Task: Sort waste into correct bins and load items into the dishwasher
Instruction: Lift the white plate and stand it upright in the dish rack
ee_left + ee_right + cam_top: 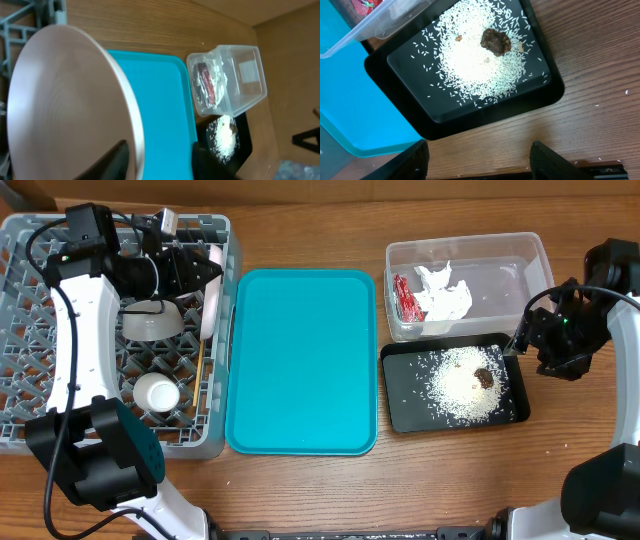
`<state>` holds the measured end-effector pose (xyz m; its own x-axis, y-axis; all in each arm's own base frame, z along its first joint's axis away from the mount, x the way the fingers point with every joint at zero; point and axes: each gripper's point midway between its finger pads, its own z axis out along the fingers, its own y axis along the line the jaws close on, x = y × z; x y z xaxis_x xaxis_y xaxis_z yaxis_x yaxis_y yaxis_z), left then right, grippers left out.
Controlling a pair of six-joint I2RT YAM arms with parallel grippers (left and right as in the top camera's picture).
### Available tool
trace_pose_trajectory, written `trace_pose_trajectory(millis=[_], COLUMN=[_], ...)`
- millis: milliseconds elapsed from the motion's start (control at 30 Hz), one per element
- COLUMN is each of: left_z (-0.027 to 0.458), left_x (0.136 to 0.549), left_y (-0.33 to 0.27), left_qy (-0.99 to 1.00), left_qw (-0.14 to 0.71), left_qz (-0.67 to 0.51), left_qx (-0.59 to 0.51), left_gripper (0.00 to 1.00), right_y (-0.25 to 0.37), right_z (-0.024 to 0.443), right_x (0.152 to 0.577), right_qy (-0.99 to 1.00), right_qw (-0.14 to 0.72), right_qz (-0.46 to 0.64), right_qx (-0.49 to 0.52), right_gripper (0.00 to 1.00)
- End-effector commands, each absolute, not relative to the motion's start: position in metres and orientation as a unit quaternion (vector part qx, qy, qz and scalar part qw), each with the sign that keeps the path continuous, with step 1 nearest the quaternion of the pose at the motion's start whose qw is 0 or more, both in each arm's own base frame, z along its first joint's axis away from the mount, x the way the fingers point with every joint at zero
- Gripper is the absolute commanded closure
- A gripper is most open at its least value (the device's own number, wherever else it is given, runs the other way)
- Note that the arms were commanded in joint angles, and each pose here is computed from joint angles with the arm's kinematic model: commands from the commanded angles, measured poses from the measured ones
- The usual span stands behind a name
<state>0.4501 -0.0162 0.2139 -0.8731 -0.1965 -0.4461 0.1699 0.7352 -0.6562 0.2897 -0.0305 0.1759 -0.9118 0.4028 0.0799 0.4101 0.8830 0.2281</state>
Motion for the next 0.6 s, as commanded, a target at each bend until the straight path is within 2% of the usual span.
trace_pose_trajectory(millis=[0, 133, 167, 300, 433, 567], left_z=[0.213, 0.218, 0.220, 0.238, 0.248, 0.248], left_x=[0.451, 0.448, 0.448, 0.442, 0.429, 0.409], left_y=[-0.014, -0.010, -0.009, -0.001, 0.010, 0.013], left_qy=[0.899, 0.899, 0.898, 0.904, 0.926, 0.949], left_qw=[0.253, 0.249, 0.252, 0.278, 0.286, 0.265], left_qz=[-0.357, -0.360, -0.359, -0.323, -0.245, -0.157], left_qx=[-0.005, -0.025, -0.025, -0.024, -0.038, -0.059], left_gripper=[0.48, 0.17, 0.00, 0.00, 0.00, 0.00], right_y=[-0.030, -0.030, -0.030, -0.029, -0.017, 0.009], right_z=[0.183, 0.183, 0.183, 0.184, 0.187, 0.193], right_x=[0.291, 0.291, 0.291, 0.292, 0.302, 0.323], right_qy=[-0.971, -0.971, -0.971, -0.970, -0.967, -0.965], right_qw=[0.000, 0.000, -0.001, -0.003, -0.018, -0.055], right_qz=[-0.121, -0.121, -0.121, -0.125, -0.157, -0.199], right_qx=[-0.207, -0.207, -0.207, -0.206, -0.198, -0.161], right_gripper=[0.34, 0.33, 0.32, 0.16, 0.03, 0.00])
